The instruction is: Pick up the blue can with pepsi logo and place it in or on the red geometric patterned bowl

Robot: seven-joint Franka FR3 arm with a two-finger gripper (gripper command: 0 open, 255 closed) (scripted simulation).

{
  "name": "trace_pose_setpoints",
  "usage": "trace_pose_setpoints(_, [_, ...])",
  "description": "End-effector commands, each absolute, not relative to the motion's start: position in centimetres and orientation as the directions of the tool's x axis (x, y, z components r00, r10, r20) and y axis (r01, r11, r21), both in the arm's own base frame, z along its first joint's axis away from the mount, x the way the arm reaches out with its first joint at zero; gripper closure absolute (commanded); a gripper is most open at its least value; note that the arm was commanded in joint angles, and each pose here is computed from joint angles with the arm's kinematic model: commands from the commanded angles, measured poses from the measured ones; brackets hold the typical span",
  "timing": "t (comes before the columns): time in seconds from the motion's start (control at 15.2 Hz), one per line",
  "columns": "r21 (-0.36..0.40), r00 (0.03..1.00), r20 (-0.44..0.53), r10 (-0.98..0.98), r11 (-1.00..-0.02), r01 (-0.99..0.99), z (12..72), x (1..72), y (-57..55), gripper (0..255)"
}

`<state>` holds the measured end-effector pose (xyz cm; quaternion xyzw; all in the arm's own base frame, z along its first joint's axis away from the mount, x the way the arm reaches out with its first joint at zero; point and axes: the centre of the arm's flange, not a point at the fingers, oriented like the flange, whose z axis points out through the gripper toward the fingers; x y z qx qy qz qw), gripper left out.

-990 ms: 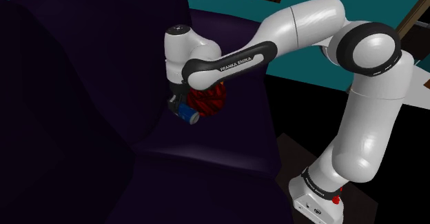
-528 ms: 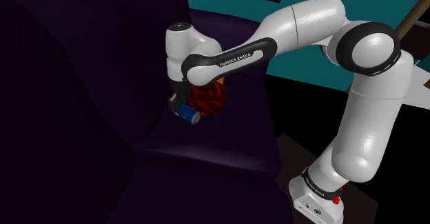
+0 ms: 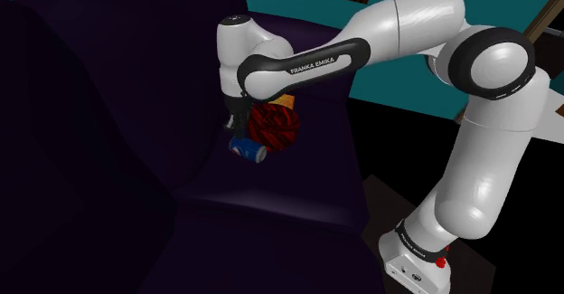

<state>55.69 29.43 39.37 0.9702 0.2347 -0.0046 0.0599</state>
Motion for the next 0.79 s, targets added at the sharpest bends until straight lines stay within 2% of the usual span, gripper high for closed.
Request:
trace_pose_setpoints(0.0, [0.114, 0.89, -0.037, 0.455, -0.883, 0.456, 39.4, 55.7, 29.4, 255])
trace_pose_setpoints(0.07, [0.114, 0.89, -0.037, 0.455, -0.883, 0.456, 39.4, 55.7, 29.4, 0])
trace_pose_setpoints(0.26, [-0.017, 0.816, -0.152, 0.558, -0.827, 0.562, 37.1, 60.8, 29.4, 0])
trace_pose_setpoints(0.73, [-0.017, 0.816, -0.152, 0.558, -0.827, 0.562, 33.4, 60.3, 29.2, 0])
